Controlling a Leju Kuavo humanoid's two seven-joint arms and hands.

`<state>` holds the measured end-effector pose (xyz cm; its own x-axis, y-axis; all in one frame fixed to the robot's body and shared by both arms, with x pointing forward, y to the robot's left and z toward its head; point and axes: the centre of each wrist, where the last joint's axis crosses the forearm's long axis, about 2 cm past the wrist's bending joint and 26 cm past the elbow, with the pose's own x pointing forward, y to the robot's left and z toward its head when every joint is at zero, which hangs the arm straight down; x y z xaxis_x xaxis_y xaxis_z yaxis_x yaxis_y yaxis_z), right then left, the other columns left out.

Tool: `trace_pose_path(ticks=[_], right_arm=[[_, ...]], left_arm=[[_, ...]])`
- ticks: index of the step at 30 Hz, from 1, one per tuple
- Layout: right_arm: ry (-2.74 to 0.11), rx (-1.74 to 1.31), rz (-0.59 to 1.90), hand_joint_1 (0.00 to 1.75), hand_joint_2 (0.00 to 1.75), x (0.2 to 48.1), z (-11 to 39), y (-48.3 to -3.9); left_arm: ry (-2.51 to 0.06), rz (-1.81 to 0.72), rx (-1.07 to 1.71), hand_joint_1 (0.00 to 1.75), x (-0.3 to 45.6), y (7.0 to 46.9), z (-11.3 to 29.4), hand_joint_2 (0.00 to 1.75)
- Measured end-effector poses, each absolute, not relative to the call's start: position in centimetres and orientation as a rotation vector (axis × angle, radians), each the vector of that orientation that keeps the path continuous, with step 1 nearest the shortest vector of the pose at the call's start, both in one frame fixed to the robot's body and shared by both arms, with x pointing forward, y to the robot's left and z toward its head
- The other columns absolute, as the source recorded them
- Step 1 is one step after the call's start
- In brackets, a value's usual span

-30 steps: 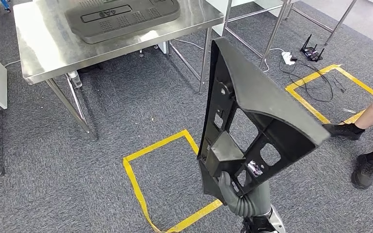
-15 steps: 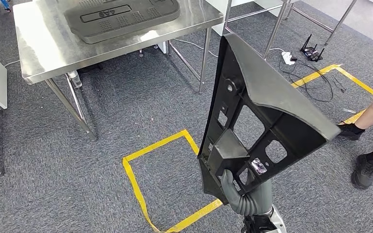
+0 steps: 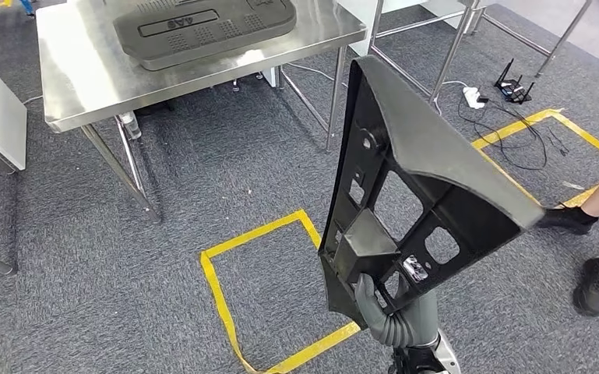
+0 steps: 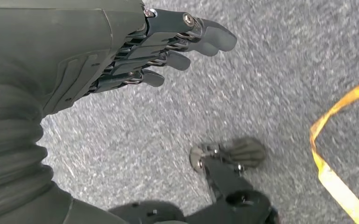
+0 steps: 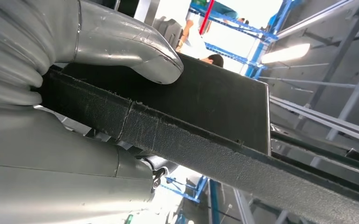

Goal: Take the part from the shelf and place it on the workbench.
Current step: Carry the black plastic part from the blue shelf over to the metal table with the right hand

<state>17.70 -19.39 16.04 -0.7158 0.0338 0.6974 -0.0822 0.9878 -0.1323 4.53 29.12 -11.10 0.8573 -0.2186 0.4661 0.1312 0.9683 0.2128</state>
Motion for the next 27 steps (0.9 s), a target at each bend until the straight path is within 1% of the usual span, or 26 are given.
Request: trace_pose_path(ticks=[10, 27], right_arm=[[-2.355, 0.053, 0.219, 1.75, 1.75, 17.9, 16.1, -19.2], [-2.354, 0.064, 0.243, 1.75, 1.75, 18.8, 16.3, -19.0]], left_arm=[[-0.357, -0.171, 0.162, 0.0, 4.3, 29.4, -11.1, 1.75], [-0.295, -0.167, 0.137, 0.0, 4.4, 29.7, -11.1, 1.75]])
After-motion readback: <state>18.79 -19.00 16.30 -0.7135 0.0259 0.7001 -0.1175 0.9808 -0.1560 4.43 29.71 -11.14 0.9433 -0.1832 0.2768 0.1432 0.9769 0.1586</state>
